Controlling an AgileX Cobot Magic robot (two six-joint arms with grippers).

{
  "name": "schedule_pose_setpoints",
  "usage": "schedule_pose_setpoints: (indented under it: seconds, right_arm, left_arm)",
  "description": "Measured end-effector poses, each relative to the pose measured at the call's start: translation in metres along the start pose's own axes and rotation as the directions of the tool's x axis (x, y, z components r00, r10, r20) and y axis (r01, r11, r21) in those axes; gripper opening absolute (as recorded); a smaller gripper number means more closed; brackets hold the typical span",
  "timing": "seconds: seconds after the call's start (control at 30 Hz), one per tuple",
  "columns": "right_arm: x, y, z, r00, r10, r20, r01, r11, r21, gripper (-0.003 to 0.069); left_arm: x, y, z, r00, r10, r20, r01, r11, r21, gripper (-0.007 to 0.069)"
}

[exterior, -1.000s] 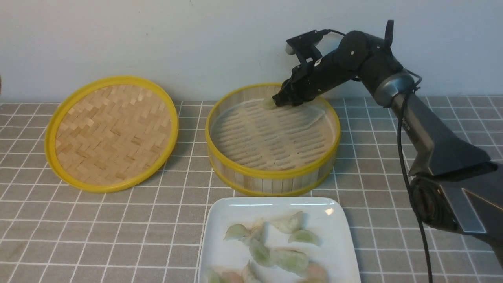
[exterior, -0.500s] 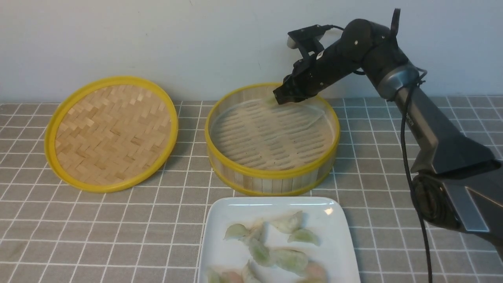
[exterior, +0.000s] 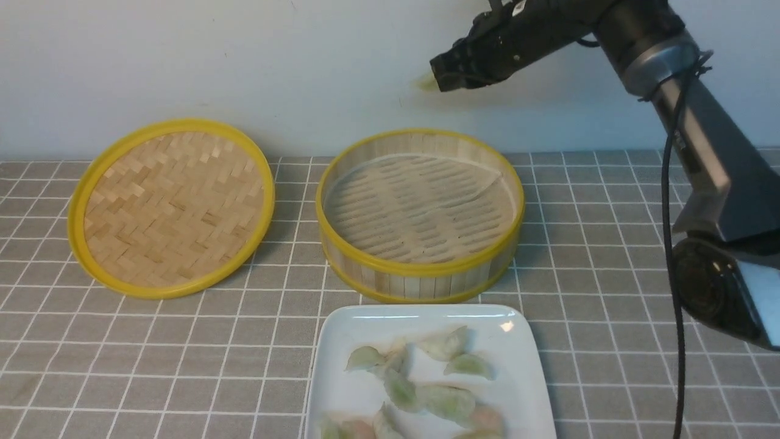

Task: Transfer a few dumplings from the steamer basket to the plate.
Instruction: Use the right arm to put the dumpling into the plate

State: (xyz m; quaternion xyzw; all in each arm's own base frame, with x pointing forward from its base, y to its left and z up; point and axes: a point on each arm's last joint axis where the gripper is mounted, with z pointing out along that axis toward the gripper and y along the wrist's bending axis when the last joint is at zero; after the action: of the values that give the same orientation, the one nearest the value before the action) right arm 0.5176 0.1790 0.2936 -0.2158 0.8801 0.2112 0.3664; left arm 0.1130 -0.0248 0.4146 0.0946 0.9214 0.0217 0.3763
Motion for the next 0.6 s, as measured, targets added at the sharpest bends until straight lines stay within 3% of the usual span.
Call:
schedule_pose_setpoints:
  seconds: [0.3,0.43,0.6]
  right_arm:
    - [0.017,0.024,-0.071,0.980,-0.031,-0.195,0.037,0.999,0.027,-0.0007]
    - [0.045,0.041,-0.102,0.960,-0.050,-0.274,0.042,0.999,-0.032,-0.0007]
    - [0.125,0.076,-0.118,0.895,-0.051,-0.444,-0.023,0.987,-0.161,-0.0007]
  left_arm:
    - [0.000,0.000,0.000,1.000,0.000,0.000,0.000,1.000,0.001,-0.0005]
    - [0.000,0.000,0.000,1.000,0.000,0.000,0.000,1.000,0.001,-0.0005]
    - [0.000,0.000,0.000,1.000,-0.001,0.003,0.001,1.000,0.003,-0.0005]
